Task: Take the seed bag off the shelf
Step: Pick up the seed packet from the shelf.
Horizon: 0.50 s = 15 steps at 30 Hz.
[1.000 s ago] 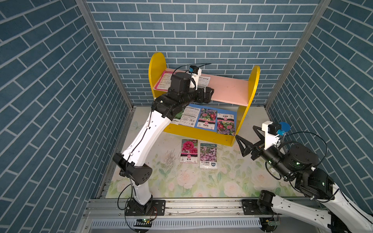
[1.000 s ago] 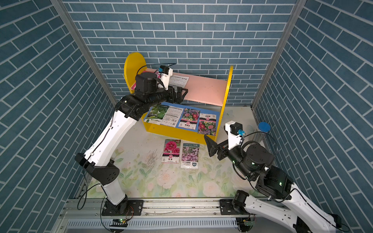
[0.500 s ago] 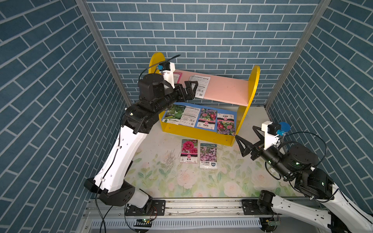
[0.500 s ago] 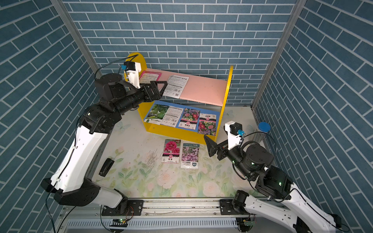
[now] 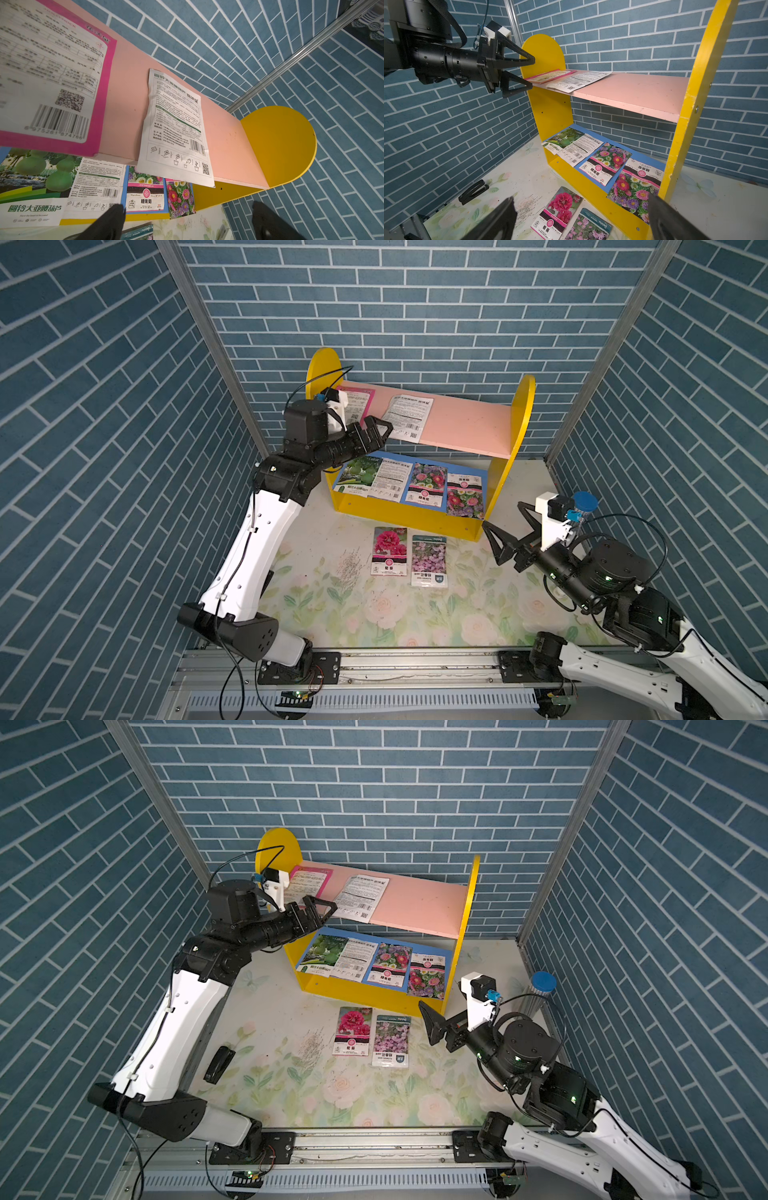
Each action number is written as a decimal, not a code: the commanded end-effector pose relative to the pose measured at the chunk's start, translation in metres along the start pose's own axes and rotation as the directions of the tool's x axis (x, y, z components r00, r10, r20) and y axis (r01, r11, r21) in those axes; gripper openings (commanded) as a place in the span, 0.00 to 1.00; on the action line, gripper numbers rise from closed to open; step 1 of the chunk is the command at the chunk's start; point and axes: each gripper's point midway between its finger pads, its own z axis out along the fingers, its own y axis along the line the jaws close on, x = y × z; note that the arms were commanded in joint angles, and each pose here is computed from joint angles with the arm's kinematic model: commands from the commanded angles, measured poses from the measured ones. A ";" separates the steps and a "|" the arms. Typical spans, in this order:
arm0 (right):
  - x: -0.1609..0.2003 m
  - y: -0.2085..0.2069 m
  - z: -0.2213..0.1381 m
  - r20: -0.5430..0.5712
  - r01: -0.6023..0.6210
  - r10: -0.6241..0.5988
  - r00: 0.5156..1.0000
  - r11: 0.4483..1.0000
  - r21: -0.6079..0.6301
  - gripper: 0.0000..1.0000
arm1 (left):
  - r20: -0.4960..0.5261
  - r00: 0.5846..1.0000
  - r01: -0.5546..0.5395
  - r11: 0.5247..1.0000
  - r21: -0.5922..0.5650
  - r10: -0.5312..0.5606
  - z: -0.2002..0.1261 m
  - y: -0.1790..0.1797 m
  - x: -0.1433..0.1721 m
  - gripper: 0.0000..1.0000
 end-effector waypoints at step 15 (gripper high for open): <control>-0.010 0.003 0.008 0.000 0.005 -0.005 1.000 1.000 0.011 1.00 | -0.030 0.998 0.048 0.997 0.060 -0.046 0.031 0.016 -0.004 0.84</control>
